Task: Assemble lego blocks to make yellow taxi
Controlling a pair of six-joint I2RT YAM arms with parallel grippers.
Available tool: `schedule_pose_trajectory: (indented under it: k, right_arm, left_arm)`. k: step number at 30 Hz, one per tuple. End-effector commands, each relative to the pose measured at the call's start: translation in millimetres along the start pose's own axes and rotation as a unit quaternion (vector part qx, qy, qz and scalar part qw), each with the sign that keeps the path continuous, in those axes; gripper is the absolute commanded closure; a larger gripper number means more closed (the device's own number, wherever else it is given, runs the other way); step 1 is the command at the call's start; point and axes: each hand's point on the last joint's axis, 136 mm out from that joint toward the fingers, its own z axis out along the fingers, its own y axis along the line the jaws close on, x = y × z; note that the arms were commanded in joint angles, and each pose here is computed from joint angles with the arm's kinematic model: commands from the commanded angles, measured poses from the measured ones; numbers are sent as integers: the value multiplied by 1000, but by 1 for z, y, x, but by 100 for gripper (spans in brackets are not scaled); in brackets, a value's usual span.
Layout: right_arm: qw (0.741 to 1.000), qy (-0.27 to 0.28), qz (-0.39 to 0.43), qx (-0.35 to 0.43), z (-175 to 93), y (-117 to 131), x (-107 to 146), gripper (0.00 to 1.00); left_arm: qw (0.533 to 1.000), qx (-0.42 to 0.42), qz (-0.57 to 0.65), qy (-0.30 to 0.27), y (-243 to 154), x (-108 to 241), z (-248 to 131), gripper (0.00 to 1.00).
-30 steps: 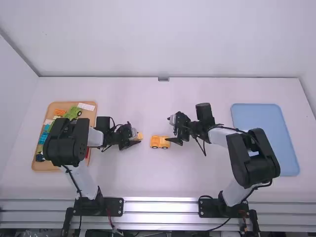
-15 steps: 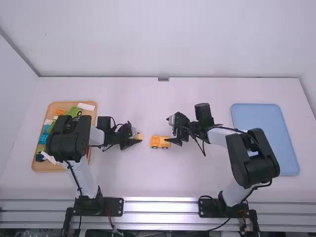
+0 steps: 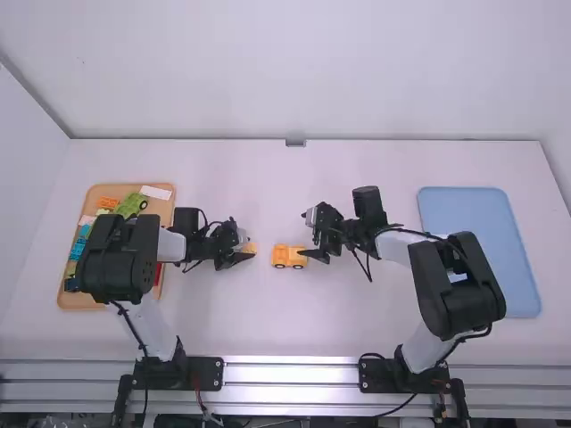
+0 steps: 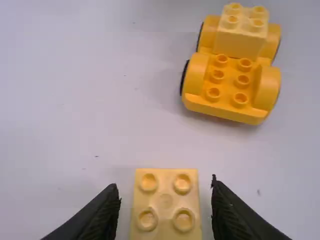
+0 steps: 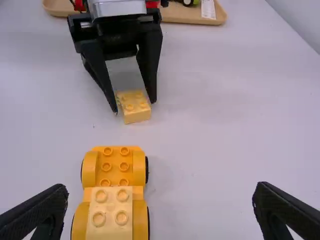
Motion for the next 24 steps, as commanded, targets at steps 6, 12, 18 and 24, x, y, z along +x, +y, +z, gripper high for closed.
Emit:
schedule_pose_trajectory:
  k: [6,12,18,24]
  right_arm:
    - [1000,-1,8,-5,0,3,4,1]
    - [1000,-1,8,-5,0,3,4,1]
    - [1000,-3,3,-10,4,6,1,2]
    - [1000,-1,12,-6,2,4,3,2]
  left_arm:
    - [999,-11,-6,38,-3,14,-2,50]
    - [999,-24,6,34,-6,18,-2,60]
    - [999,-26,17,22,-8,14,-1,71]
    - [999,-31,24,-17,0,-4,-2,79]
